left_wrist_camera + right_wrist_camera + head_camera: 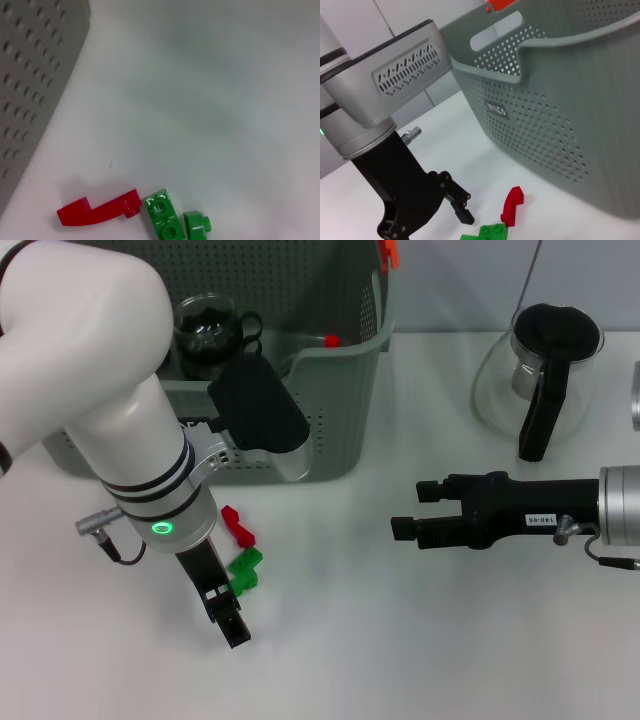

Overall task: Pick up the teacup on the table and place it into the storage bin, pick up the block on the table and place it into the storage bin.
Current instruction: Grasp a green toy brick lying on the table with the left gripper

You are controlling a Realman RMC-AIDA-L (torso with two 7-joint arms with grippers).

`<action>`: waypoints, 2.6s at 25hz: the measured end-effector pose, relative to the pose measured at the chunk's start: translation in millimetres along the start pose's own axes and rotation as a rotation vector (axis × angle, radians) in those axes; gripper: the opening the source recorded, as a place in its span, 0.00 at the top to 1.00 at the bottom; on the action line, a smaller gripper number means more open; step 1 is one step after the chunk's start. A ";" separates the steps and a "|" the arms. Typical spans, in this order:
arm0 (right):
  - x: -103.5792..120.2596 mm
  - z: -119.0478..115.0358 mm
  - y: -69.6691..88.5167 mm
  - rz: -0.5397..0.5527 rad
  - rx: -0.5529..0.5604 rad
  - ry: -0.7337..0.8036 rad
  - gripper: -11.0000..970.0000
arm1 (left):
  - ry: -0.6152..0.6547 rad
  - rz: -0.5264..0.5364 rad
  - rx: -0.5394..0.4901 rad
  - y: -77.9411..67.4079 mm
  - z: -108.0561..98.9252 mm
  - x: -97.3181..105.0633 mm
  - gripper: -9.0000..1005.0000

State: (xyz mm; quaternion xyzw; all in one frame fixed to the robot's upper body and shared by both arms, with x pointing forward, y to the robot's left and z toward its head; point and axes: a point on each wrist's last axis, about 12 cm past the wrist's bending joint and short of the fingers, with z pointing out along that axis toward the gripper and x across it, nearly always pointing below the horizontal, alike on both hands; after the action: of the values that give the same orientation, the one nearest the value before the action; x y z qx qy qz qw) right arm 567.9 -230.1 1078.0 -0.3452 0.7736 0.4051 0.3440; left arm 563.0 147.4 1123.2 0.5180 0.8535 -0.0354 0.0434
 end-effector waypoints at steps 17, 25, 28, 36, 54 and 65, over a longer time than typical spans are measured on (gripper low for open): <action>2.3 0.0 0.7 0.003 0.001 -0.005 0.09 | 0.015 0.004 0.006 -2.3 2.0 -2.9 0.06; 1.6 -1.1 -0.1 -0.001 0.003 -0.004 0.09 | 0.026 0.003 0.006 -1.8 3.1 -6.5 0.06; 1.1 -2.2 -0.9 -0.001 0.007 -0.008 0.09 | 0.028 0.004 0.005 -1.3 3.7 -7.5 0.09; 1.0 -2.6 -1.2 -0.003 0.009 -0.008 0.09 | 0.028 0.006 -0.001 0.2 4.8 -11.5 0.30; 0.8 -2.8 -1.3 -0.004 0.010 -0.009 0.09 | 0.028 0.025 -0.003 0.7 3.8 -20.5 0.31; -0.7 -3.9 -2.6 -0.004 0.017 -0.015 0.09 | 0.028 0.026 -0.017 2.4 4.0 -21.2 0.31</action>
State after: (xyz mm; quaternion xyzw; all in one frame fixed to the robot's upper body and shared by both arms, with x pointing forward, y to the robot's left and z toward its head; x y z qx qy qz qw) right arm 569.4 -234.4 1079.3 -0.3407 0.7737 0.4006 0.3534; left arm 575.0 129.3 1121.5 0.5292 0.8475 -0.0203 0.0361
